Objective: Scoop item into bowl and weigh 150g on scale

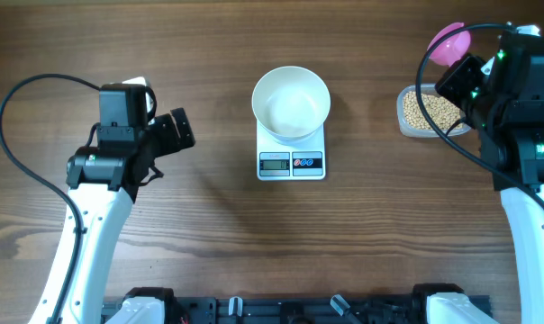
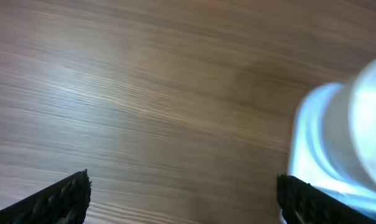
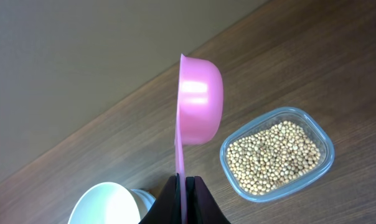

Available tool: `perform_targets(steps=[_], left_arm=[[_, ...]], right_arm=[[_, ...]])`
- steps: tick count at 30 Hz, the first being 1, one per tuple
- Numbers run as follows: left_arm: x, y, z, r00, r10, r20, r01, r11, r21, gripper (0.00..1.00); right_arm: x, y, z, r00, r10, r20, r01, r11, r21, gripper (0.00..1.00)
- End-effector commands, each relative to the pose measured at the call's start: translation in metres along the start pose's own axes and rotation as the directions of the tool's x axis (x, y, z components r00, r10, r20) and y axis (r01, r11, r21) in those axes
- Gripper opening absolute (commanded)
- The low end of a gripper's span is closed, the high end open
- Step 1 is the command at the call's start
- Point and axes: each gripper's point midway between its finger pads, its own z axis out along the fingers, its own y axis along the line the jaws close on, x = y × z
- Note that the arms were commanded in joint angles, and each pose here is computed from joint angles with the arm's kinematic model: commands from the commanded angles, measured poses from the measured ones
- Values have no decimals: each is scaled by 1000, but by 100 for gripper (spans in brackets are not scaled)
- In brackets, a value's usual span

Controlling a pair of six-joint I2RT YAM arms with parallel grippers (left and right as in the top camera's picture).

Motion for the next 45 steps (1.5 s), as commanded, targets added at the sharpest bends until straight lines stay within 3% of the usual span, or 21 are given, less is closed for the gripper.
perform_targets(steps=[1,3,5,10,14,19,45], left_arm=[[23,-63,-17,990,113,-88,-71,921,383,100],[39,-96,-36,963,263,-62,-178,790,587,100],[51,-107,-42,949,307,-75,-194,753,628,100],[79,-127,-40,899,429,-90,-299,751,589,100],[85,-123,-31,905,403,-135,-302,833,463,100],[93,-127,-30,912,380,-155,-297,872,389,100],[89,-143,-33,903,420,-92,-346,836,426,100]], right_arm=[[-3,3,2,1000,-18,0,18,1000,-9,4],[-3,3,2,1000,-18,0,18,1000,-9,4],[-3,3,4,1000,-18,-1,18,1000,-8,4],[0,2,11,1000,-20,-19,20,1000,2,4],[1,2,12,1000,-24,-21,24,1000,4,5],[2,2,12,997,-74,-26,75,997,1,4],[3,1,12,994,-100,-32,100,995,4,4]])
